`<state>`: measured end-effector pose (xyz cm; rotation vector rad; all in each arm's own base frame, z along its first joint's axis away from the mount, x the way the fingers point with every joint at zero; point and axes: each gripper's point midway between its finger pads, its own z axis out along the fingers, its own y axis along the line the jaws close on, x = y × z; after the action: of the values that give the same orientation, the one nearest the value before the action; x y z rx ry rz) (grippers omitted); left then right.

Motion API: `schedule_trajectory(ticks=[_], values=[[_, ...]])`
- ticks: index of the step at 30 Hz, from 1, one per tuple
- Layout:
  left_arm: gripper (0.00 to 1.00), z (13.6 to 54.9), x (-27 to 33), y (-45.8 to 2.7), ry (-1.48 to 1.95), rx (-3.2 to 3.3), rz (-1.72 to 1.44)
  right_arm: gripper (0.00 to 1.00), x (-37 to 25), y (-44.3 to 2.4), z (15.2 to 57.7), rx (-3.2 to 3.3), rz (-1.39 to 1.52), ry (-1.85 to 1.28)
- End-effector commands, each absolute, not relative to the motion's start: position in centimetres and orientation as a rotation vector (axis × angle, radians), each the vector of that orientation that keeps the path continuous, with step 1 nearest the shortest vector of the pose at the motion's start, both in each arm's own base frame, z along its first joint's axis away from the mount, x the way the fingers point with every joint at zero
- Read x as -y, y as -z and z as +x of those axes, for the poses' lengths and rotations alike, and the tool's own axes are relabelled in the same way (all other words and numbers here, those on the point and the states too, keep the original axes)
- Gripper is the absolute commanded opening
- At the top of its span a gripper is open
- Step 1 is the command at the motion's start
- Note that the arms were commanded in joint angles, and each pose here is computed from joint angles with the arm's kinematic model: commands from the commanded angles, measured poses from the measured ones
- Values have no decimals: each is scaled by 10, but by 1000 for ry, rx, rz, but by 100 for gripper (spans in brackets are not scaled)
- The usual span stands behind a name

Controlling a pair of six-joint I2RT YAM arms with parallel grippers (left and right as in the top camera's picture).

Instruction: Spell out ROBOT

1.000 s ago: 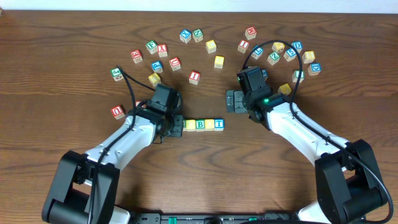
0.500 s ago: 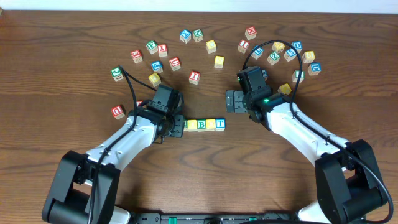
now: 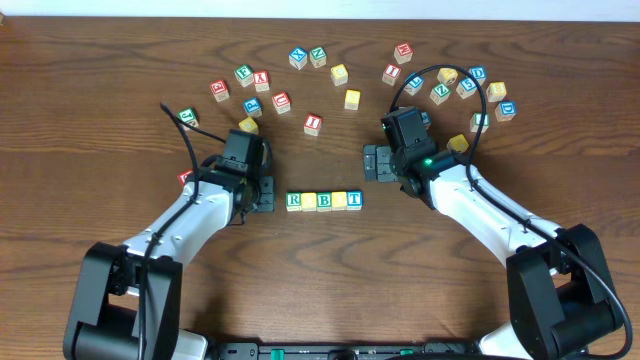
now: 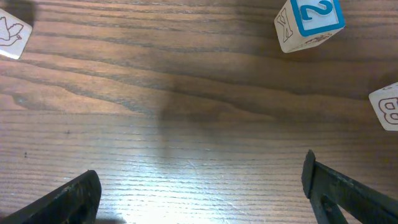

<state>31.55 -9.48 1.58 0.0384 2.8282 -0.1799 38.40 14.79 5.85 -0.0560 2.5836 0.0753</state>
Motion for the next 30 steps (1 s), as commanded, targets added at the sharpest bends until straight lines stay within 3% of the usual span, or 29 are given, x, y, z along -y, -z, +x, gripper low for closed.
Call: schedule_trajectory(ticks=[1,5,7,10,13,23,30], values=[[8,315,91,-12,157,-2839,32,99,-150,-68,388,-2565,-53,-88],[8,325,94,-23,167,-2804,33,95,-148,-66,386,-2576,-54,-81],[8,336,97,-36,178,-2770,33,73,-146,-63,382,-2599,-57,-68],[8,344,99,-48,184,-2747,33,51,-143,-60,375,-2629,-61,-52],[8,350,100,-59,192,-2718,34,38,-141,-56,370,-2654,-64,-38],[10,349,97,-77,176,-2685,28,20,-145,-49,354,-2721,-65,-71],[10,343,92,-84,151,-2686,21,13,-158,-46,345,-2734,-58,-85]])
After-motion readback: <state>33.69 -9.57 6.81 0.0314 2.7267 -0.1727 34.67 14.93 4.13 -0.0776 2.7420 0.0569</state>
